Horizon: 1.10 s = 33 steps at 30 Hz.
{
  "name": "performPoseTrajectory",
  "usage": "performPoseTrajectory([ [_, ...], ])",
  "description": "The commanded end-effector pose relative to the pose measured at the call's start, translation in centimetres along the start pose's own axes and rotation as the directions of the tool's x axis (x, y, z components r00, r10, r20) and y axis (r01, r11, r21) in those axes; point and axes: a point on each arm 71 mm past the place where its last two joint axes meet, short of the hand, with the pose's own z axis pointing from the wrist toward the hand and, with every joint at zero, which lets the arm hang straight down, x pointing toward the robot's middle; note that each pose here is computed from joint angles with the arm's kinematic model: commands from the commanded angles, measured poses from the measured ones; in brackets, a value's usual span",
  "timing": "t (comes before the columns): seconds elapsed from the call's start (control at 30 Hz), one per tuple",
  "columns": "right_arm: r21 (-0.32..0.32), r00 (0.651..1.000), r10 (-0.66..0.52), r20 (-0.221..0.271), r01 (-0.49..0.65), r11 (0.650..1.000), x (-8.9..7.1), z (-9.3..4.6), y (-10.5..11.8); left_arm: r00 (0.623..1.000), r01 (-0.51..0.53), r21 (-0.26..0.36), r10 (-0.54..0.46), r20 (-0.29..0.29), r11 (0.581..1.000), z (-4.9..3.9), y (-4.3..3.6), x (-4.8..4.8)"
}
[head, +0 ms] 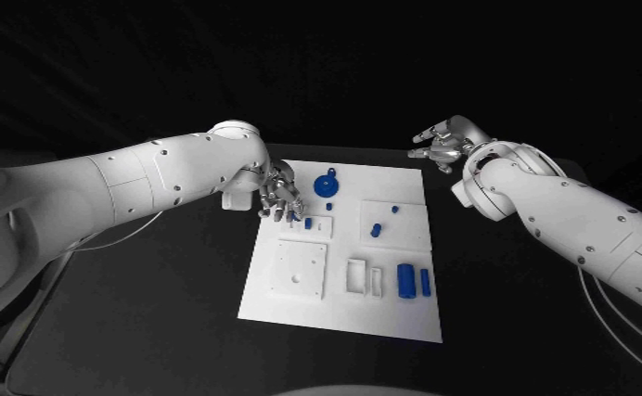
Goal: Assemble the parts on the task board
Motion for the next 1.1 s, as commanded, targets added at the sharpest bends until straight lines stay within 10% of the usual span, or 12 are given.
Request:
performPoseTrajectory([
  [0.03, -0.007, 1.000, -0.011, -0.011, 0.011, 1.000, 0.1, 0.0, 0.1, 0.995, -0.096, 0.029, 0.097, -0.023, 0.995, 0.08, -0.39, 0.08],
  [1.1, -0.011, 1.000, -0.012, -0.010, 0.012, 1.000, 0.2, 0.0, 0.2, 0.998, -0.058, -0.003, 0.058, -0.007, 0.998, 1.02, 1.04, 1.05],
])
